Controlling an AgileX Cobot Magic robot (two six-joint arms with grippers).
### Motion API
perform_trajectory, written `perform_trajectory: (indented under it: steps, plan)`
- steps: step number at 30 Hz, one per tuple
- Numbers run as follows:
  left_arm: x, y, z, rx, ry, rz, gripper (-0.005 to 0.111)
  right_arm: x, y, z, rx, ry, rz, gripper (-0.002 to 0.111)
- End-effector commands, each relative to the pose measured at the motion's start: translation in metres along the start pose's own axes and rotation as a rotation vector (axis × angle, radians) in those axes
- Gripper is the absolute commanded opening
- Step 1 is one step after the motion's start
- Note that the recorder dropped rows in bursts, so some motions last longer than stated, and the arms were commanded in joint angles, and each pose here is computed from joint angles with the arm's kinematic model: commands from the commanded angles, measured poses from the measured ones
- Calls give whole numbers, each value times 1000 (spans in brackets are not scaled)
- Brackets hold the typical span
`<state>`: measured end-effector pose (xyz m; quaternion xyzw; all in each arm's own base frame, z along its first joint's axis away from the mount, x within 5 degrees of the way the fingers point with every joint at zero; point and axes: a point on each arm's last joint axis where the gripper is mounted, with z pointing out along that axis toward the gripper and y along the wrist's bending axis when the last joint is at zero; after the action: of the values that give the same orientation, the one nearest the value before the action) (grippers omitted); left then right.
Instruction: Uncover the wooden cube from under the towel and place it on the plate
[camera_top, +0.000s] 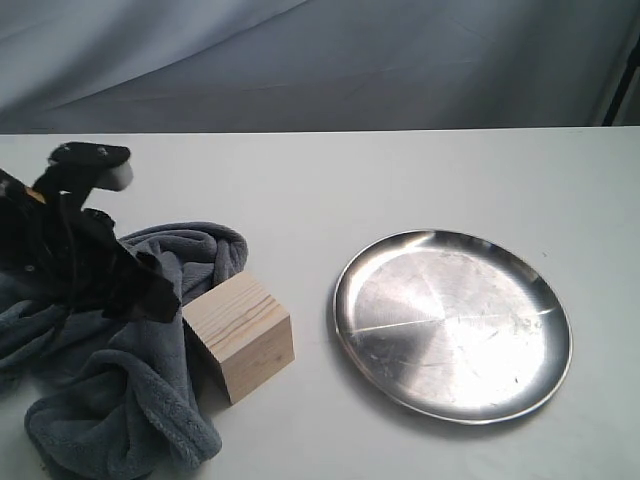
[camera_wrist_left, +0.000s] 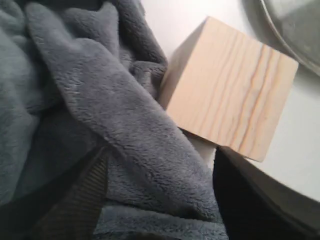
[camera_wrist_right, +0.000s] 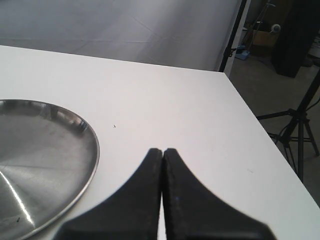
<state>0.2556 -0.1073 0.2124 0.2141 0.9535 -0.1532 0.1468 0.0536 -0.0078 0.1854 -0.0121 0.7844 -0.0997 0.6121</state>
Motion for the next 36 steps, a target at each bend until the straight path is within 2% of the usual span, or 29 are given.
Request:
perform_trajectory:
  steps: [1, 3, 6, 8, 13, 17, 20, 22, 25, 27, 33, 34, 36]
  plan:
    - [1, -22, 21, -25, 63, 209, 36, 1, 0, 0, 3, 0, -6, 0]
    - [4, -29, 24, -73, 91, 277, 17, 1, 0, 0, 3, 0, -6, 0]
    - [8, -33, 25, -79, 131, 295, 6, 1, 0, 0, 3, 0, -6, 0]
    - [9, -32, 29, -76, 155, 294, 3, 1, 0, 0, 3, 0, -6, 0]
    - [13, -24, 50, -111, 220, 295, 3, 1, 0, 0, 3, 0, -6, 0]
    - [13, -8, 65, -248, 246, 203, 3, 1, 0, 0, 3, 0, -6, 0]
    - [12, 2, 61, -366, 248, 184, 3, 1, 0, 0, 3, 0, -6, 0]
    - [13, 8, 59, -412, 259, 132, 3, 1, 0, 0, 3, 0, -6, 0]
    - [16, 15, 58, -430, 275, 46, 3, 1, 0, 0, 3, 0, -6, 0]
    - [16, 17, 56, -434, 276, 31, 3, 1, 0, 0, 3, 0, -6, 0]
    - [1, 7, 30, -402, 161, -9, 4, 1, 0, 0, 3, 0, -6, 0]
    - [0, 5, 25, -397, 142, -13, 5, 1, 0, 0, 3, 0, -6, 0]
    - [-2, 2, 12, -394, 94, -9, 18, 1, 0, 0, 3, 0, -6, 0]
